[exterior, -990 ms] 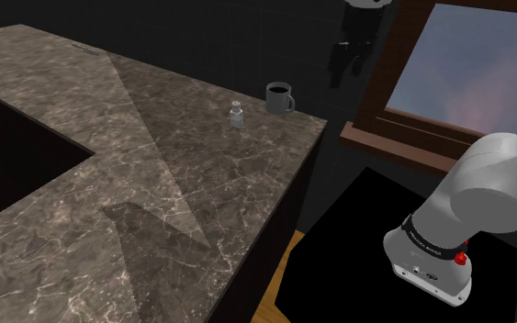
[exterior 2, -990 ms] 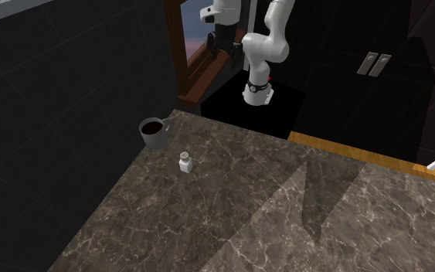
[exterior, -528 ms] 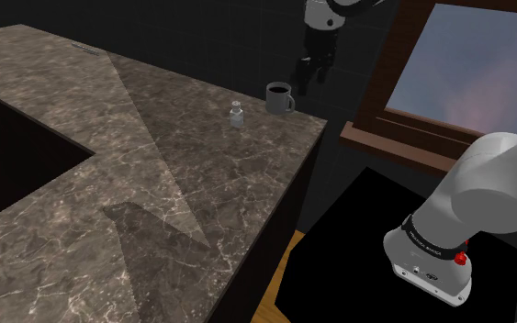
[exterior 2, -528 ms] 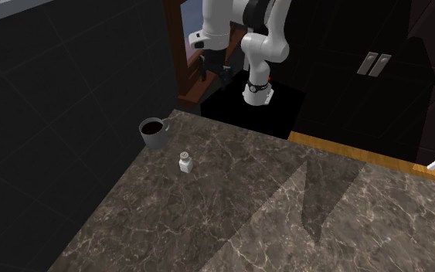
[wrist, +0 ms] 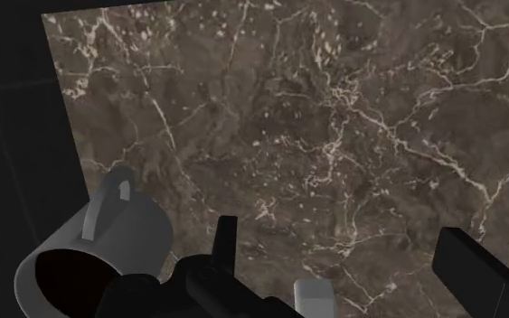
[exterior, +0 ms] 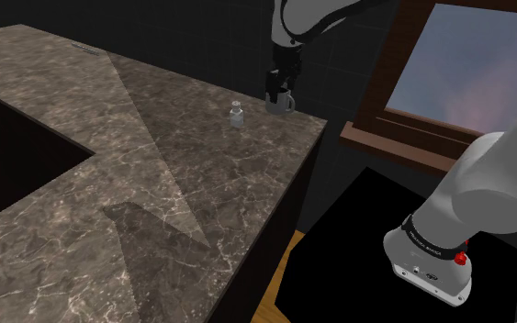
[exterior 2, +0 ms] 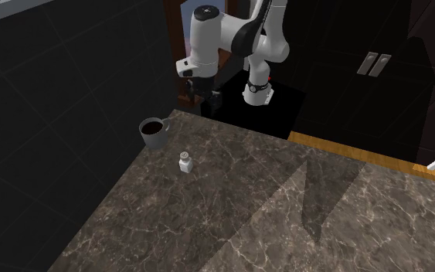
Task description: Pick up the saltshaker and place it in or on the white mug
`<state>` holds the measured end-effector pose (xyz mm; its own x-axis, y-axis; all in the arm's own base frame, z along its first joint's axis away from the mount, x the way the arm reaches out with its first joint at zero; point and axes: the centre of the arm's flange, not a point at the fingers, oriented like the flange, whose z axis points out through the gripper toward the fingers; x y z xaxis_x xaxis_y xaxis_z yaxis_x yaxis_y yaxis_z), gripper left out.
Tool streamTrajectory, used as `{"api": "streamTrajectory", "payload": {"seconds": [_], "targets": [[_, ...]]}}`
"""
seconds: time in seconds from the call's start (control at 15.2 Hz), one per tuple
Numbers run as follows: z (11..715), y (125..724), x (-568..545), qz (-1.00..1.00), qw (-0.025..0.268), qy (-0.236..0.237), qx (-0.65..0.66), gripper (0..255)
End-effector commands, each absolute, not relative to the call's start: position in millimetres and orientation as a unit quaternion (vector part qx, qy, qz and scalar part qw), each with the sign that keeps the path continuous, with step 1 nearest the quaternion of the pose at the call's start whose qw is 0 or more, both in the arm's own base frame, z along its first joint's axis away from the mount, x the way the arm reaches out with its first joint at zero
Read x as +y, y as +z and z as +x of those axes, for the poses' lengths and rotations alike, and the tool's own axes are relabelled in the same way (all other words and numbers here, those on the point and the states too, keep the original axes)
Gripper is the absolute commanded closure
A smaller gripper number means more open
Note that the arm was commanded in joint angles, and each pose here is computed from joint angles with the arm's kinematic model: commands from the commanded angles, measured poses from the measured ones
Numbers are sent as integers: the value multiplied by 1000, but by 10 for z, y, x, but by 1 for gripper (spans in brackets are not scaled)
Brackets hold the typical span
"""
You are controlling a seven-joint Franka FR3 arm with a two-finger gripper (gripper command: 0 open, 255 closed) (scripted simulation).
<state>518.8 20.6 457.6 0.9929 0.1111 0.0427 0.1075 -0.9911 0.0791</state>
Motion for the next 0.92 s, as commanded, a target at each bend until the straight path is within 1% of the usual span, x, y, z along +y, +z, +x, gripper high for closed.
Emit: {"api": "streamTrajectory", "payload": {"seconds": [0.0, 0.73, 0.86], "targets": [[5398, 4457, 283, 997, 40, 28, 66, 0], [6562, 3794, 663, 990, 48, 50, 123, 0], [6609, 3719, 675, 990, 49, 51, 125, 0]]}}
